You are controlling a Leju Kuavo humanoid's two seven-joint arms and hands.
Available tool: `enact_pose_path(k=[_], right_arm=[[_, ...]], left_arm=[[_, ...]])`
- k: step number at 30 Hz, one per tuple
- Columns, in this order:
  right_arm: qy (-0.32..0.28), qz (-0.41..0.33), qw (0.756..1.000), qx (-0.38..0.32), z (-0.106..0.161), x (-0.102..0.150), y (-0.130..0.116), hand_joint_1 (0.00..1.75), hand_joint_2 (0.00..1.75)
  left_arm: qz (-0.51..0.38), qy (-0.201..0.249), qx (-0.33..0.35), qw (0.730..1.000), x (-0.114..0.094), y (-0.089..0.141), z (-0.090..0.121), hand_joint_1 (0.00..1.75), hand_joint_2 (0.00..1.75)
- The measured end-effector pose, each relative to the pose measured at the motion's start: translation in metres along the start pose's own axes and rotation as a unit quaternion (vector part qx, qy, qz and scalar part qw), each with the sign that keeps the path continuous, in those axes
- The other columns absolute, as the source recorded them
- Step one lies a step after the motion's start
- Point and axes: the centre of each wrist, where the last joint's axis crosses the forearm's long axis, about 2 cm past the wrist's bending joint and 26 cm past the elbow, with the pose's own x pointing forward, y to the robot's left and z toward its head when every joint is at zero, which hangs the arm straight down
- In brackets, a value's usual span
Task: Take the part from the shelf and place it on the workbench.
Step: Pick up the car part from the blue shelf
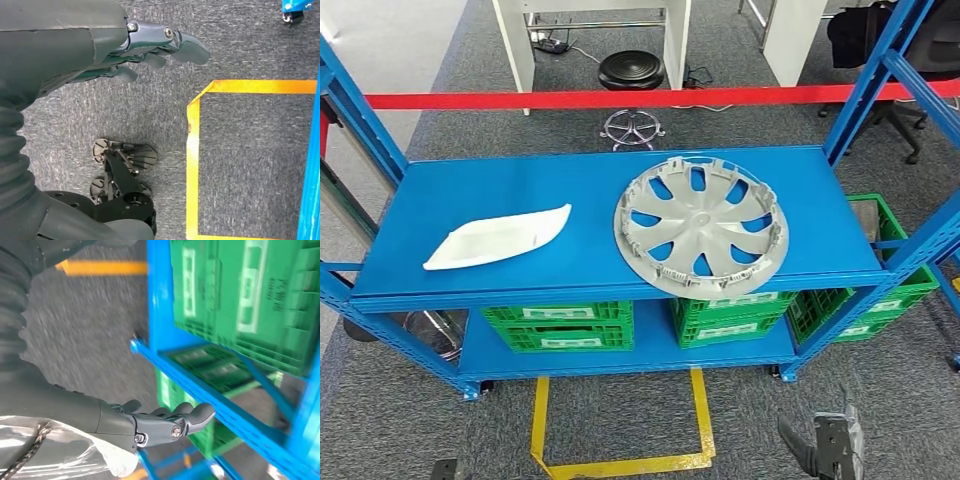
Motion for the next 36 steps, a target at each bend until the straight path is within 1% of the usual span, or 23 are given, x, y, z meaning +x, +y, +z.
enact_pose_path(k=[5,10,17,21,29,36], right_arm=[[-0.048,0.070,0.996,-0.008,-0.006,0.016,-0.015,0.00,1.75],[-0.089,0.148,0.985,-0.014,-0.017,0.032,-0.035,0.00,1.75],[-0.146,0.256,0.955,-0.010,-0.040,0.057,-0.058,0.00,1.75],[-0.178,0.312,0.933,-0.001,-0.060,0.075,-0.067,0.00,1.75],[-0.225,0.398,0.889,0.027,-0.111,0.115,-0.071,0.00,1.75],[-0.249,0.455,0.853,0.056,-0.153,0.152,-0.063,0.00,1.75]], left_arm=[[-0.005,-0.001,-0.004,1.000,0.001,-0.003,-0.001,0.00,1.75],[-0.009,0.001,-0.011,1.000,0.003,-0.008,-0.002,0.00,1.75],[-0.019,0.000,-0.020,1.000,0.006,-0.012,-0.005,0.00,1.75],[-0.026,0.000,-0.027,0.999,0.009,-0.015,-0.006,0.00,1.75],[-0.039,0.001,-0.042,0.998,0.014,-0.023,-0.009,0.00,1.75],[-0.049,0.003,-0.054,0.997,0.019,-0.029,-0.012,0.00,1.75]])
